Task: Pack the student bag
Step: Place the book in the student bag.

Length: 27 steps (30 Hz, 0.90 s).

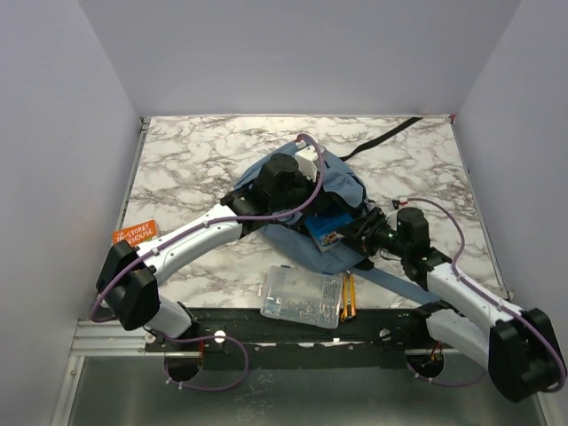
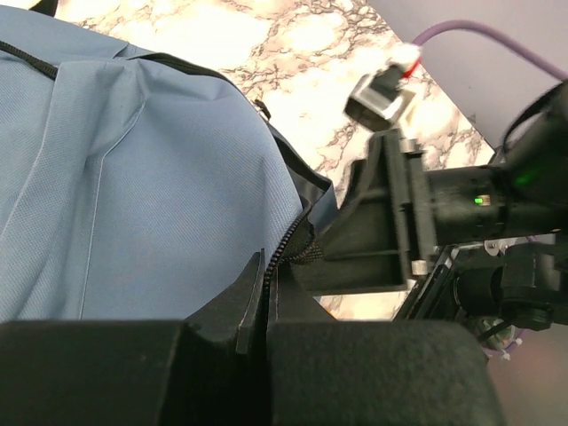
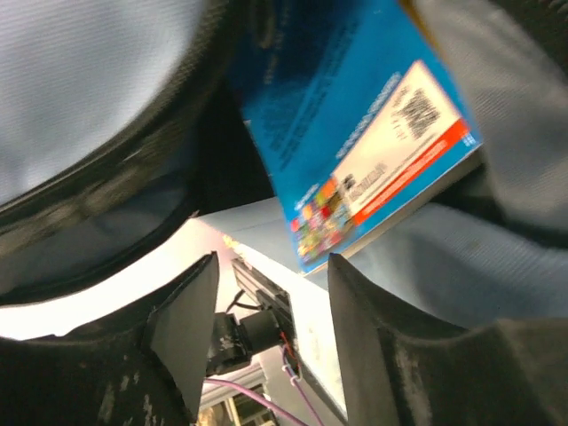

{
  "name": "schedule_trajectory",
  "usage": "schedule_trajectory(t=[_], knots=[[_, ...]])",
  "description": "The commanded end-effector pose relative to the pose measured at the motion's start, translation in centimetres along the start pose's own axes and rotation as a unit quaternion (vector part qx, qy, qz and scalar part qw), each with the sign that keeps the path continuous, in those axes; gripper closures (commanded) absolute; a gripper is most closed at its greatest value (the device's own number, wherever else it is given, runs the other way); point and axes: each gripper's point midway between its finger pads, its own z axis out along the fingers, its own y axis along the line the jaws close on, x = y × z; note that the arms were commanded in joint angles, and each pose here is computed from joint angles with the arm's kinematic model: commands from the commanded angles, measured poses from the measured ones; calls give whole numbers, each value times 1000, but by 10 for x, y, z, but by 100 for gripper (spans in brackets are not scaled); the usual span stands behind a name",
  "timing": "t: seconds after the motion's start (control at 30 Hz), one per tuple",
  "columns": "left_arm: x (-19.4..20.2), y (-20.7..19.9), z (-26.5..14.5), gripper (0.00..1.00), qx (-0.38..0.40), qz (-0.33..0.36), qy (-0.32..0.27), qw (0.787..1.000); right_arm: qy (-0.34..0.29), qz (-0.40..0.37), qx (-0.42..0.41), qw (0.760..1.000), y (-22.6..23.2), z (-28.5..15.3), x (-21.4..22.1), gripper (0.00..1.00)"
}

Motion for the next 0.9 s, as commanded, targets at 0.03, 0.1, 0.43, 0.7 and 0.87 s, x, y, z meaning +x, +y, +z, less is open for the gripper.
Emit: schedule_trajectory(t=[0.03,0.1,0.43,0.7,0.87], knots=[[-28,-24,-2,100,38,3,-32,999,7,16,12,1000,-6,27,-10,53],[-28,-23,-1,100,36,3,-29,999,9,10,26,1000,-4,31,-12,53],[-21,-24,5,100,45,-2,-13,999,16,-13,81,997,-46,9,9,43],[-18,-25,6,100,47,-10,-8,999,7,-3,67,998,-46,30,-1,47],[-15,-25,6,100,50,-14,-3,999,-2,34,5,999,-15,65,-15,76]])
